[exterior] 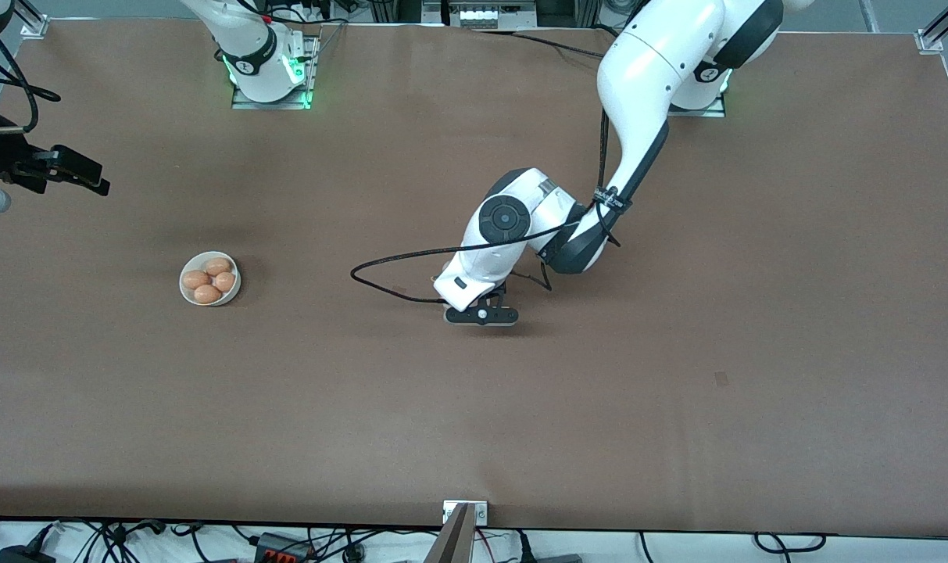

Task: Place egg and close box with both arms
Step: 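Fold the lid over the eggs and press it shut with the left gripper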

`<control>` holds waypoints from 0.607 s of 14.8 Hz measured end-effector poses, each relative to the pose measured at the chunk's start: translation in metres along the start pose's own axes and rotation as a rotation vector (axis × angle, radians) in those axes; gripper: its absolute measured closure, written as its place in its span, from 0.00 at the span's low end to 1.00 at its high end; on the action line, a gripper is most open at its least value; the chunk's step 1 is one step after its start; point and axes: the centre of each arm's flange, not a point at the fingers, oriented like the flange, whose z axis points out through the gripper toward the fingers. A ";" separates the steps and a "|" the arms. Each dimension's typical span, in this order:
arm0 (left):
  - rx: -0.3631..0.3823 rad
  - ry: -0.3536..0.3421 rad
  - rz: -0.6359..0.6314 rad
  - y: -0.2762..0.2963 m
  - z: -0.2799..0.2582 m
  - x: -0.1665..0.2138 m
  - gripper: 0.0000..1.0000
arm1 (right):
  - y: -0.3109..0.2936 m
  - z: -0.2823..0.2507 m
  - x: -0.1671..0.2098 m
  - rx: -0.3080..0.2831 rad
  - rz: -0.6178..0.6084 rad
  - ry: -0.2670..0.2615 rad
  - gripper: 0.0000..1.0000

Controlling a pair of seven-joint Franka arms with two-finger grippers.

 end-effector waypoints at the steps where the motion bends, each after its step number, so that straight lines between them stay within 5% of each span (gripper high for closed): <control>1: -0.005 0.006 -0.001 0.001 -0.004 0.002 1.00 | 0.000 0.000 0.000 0.000 0.000 0.000 0.00; 9: 0.012 0.012 -0.031 -0.014 -0.049 0.024 1.00 | 0.000 0.000 0.000 0.000 0.000 -0.001 0.00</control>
